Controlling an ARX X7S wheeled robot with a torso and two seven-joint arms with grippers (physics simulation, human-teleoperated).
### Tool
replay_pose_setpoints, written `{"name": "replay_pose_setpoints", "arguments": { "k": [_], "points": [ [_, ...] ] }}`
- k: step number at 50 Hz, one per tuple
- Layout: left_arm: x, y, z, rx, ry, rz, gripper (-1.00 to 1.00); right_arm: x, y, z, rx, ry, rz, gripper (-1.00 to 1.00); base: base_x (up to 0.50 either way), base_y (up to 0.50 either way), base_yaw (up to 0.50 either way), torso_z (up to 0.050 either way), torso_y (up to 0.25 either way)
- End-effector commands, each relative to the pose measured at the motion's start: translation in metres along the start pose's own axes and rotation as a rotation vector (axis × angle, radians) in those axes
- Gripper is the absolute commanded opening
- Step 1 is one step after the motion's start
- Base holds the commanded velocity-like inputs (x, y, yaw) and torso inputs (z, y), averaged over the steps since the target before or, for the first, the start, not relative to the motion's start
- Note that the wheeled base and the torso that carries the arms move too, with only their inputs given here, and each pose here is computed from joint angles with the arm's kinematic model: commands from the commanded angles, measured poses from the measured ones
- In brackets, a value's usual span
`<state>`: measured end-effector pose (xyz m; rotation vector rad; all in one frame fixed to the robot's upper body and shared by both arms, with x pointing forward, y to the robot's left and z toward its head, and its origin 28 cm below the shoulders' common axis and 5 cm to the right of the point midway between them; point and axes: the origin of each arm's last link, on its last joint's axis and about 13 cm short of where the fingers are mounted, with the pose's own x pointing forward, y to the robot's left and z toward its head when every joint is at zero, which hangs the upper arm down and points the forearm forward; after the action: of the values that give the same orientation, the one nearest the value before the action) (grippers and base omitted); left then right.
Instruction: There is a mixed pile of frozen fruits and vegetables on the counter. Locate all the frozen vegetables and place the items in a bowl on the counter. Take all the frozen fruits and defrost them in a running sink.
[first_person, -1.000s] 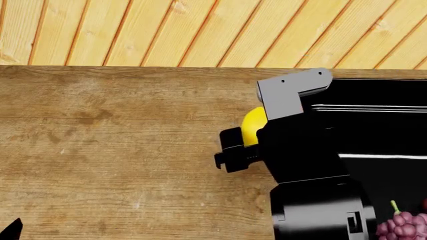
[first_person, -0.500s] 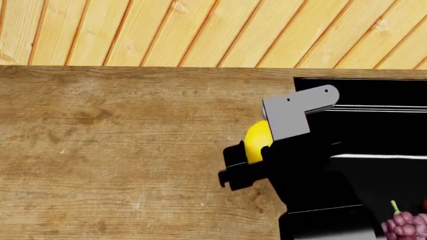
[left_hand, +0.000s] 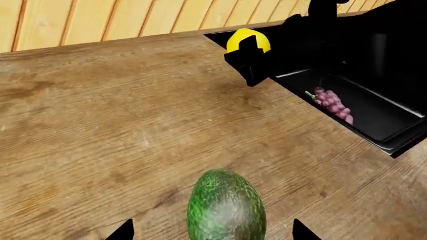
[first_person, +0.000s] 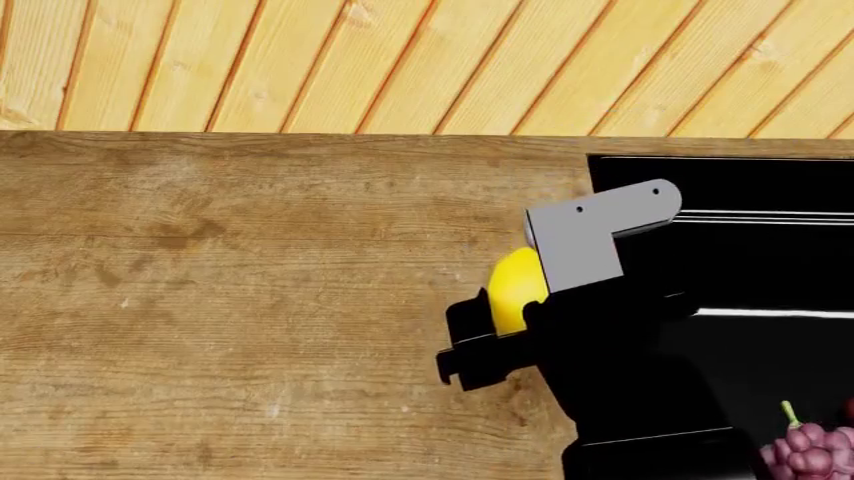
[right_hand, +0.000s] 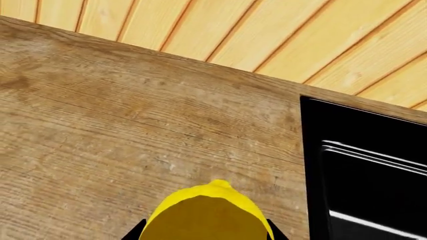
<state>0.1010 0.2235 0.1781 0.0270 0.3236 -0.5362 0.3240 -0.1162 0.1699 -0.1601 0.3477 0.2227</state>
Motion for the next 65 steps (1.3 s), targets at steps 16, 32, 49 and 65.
{"name": "replay_pose_setpoints", "arguments": {
  "k": [16,32,49,65],
  "points": [
    [0.046,0.001,0.007,0.031,0.031,-0.063,1.0,0.006,0.008,-0.016,0.019,0.006,0.037,-1.0,0.0,0.0,0.0,0.0,0.0],
    [0.069,-0.003,-0.014,0.072,0.122,-0.057,1.0,0.005,0.006,-0.024,0.038,0.01,0.042,-1.0,0.0,0.0,0.0,0.0,0.0],
    [0.062,-0.007,-0.009,0.088,0.104,-0.03,-1.0,0.002,0.003,-0.027,0.063,-0.002,0.036,-1.0,0.0,0.0,0.0,0.0,0.0],
    [0.029,0.011,0.033,0.101,-0.091,0.118,-1.0,-0.061,-0.005,-0.017,-0.086,-0.203,-0.081,-1.0,0.0,0.0,0.0,0.0,0.0]
  ]
}}
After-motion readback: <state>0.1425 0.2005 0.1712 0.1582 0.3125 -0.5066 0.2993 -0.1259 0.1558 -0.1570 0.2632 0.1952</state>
